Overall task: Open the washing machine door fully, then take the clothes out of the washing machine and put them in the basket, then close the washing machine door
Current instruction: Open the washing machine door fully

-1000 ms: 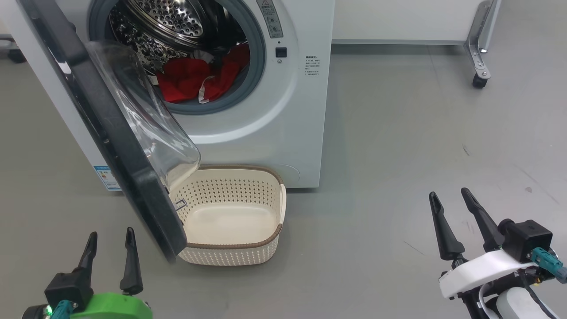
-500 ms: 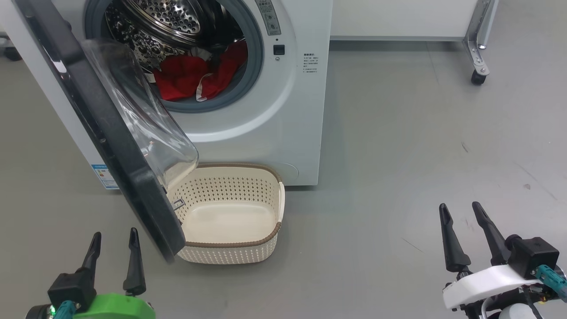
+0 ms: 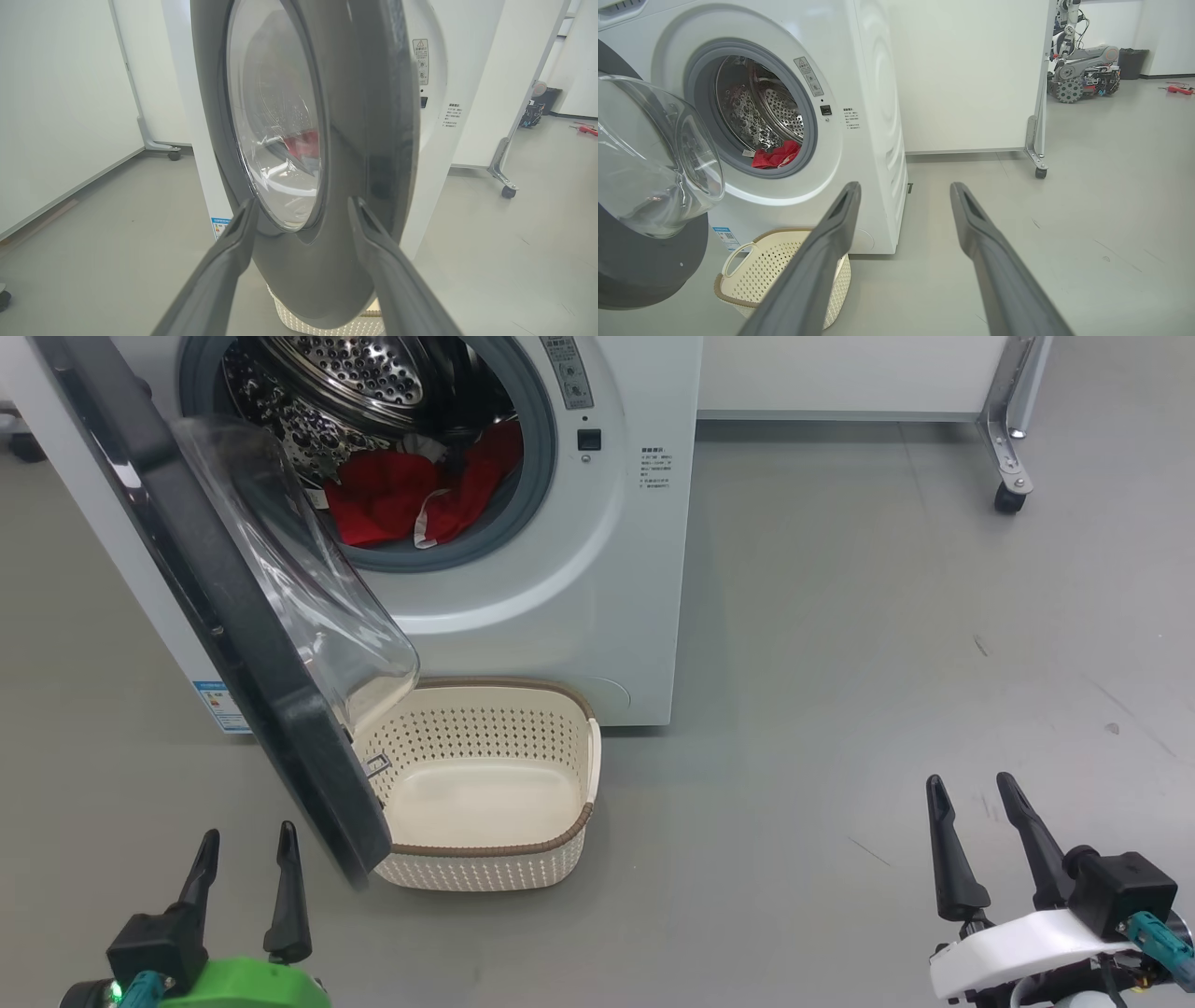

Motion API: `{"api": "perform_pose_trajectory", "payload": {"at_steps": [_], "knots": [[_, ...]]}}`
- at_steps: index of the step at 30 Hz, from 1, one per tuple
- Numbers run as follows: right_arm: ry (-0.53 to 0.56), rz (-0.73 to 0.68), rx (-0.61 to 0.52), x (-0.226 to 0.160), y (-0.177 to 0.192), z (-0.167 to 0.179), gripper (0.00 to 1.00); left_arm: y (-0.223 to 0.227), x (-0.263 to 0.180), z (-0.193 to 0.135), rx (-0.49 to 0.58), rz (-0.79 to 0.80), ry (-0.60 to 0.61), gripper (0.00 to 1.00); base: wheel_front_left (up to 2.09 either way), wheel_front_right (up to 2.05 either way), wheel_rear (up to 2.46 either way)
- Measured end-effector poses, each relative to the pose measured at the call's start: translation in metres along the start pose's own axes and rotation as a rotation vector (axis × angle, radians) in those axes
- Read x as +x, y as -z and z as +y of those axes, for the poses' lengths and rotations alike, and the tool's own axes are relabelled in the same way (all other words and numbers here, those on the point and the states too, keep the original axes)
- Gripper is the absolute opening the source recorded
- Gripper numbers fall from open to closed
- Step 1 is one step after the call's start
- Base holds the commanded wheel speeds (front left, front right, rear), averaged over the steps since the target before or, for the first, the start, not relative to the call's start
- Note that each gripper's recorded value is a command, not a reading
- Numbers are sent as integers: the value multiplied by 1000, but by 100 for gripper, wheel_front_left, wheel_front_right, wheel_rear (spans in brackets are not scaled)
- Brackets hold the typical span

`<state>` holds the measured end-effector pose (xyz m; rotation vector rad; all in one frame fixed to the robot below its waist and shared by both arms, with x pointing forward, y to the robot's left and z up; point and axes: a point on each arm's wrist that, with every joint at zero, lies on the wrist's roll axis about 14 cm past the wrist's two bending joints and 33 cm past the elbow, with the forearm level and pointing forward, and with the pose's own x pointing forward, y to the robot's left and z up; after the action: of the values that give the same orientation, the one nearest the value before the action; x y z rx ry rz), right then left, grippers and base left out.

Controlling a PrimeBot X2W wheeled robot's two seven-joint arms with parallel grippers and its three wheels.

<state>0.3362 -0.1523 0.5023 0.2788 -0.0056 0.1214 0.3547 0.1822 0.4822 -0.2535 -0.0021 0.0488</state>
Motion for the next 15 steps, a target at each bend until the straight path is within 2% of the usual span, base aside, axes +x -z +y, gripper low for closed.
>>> {"api": "perform_pose_trajectory", "payload": {"at_steps": [15], "knots": [[11,-3,7,-2,2,-1,100,16,-4,1,5,50,-2,100,0,0,0]]}}
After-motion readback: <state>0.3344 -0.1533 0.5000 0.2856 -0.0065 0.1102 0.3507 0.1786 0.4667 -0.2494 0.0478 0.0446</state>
